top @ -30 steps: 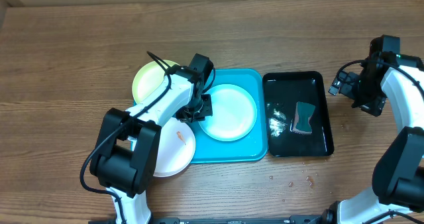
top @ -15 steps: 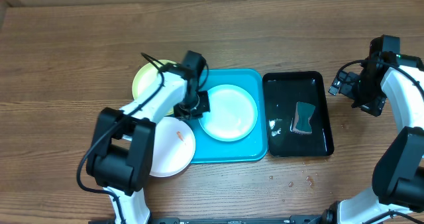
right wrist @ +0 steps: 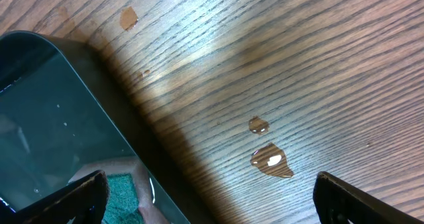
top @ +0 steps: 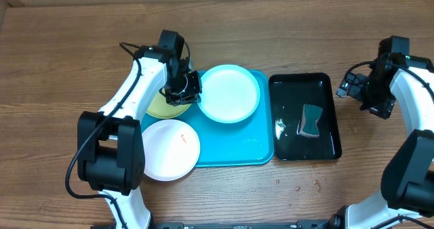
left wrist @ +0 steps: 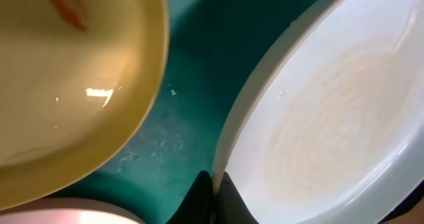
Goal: Clean dirty plates on tray and stack at the side
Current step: 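Lift the white plate with the left gripper and swing it over the trays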
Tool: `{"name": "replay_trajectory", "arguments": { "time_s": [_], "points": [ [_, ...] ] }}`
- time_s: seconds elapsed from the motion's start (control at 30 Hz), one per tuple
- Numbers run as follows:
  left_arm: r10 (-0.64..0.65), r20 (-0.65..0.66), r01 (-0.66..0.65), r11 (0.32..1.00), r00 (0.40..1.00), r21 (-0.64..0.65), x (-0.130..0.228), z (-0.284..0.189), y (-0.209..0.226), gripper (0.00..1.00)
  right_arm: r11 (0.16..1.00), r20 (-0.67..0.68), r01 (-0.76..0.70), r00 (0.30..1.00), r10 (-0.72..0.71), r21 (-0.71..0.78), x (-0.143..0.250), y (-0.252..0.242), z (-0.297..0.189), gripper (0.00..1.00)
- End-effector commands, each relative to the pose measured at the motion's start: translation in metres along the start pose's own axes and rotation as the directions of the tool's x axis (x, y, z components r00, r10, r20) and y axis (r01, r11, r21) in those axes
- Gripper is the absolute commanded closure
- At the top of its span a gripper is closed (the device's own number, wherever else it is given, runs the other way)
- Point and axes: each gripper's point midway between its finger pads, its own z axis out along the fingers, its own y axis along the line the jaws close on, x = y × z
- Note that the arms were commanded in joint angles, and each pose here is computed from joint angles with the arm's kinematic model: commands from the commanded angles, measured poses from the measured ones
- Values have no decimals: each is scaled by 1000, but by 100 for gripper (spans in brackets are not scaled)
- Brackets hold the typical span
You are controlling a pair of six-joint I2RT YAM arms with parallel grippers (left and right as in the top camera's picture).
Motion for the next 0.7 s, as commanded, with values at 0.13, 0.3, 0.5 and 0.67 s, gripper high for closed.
{"name": "replay_trajectory", "arguments": {
  "time_s": [0.13, 0.3, 0.5, 0.67],
  "points": [
    [139, 81, -136, 990, 987, -41, -12, -12, -42, 96, 1000, 29, -4, 1000, 5, -8, -6, 1, -8, 0],
    [212, 134, -197, 974, 968, -113, -11, -18, -67, 96, 1000, 29, -4, 1000, 5, -8, -6, 1, -8, 0],
    [284, 216, -245, 951, 934, -189, -14, -31, -97, 96, 1000, 29, -4, 1000, 5, -8, -6, 1, -8, 0],
    [344, 274, -279, 927, 898, -250, -14, -40, -116, 96, 1000, 29, -4, 1000, 5, -8, -6, 1, -8, 0]
  ]
}}
